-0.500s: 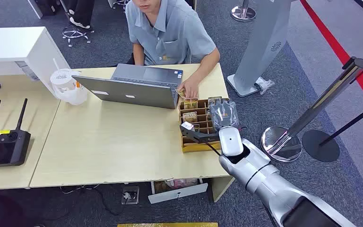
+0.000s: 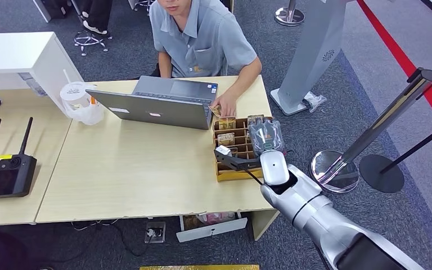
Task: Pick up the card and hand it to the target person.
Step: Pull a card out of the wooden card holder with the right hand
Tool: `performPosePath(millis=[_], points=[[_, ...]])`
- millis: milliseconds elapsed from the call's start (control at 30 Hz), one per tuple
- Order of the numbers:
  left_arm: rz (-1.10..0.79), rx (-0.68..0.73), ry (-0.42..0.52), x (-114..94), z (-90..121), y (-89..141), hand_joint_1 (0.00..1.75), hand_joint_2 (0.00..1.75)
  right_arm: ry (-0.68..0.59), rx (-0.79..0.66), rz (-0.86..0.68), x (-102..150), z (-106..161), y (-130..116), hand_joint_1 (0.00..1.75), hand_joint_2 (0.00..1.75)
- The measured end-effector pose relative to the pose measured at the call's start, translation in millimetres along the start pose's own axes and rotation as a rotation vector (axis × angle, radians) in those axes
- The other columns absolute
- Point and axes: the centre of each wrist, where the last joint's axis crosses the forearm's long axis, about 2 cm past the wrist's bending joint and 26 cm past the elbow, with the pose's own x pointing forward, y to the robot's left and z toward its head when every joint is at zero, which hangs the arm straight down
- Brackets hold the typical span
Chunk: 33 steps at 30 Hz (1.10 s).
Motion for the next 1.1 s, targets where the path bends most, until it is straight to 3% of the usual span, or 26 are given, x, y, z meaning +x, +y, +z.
performPosePath(millis=[1100], points=[[-0.016, -0.003, 0.007, -0.5, 0.0, -0.2, 0.0, 0.0, 0.011, 0.003, 0.021, -3.0, -6.1, -8.5, 1.02, 1.75]])
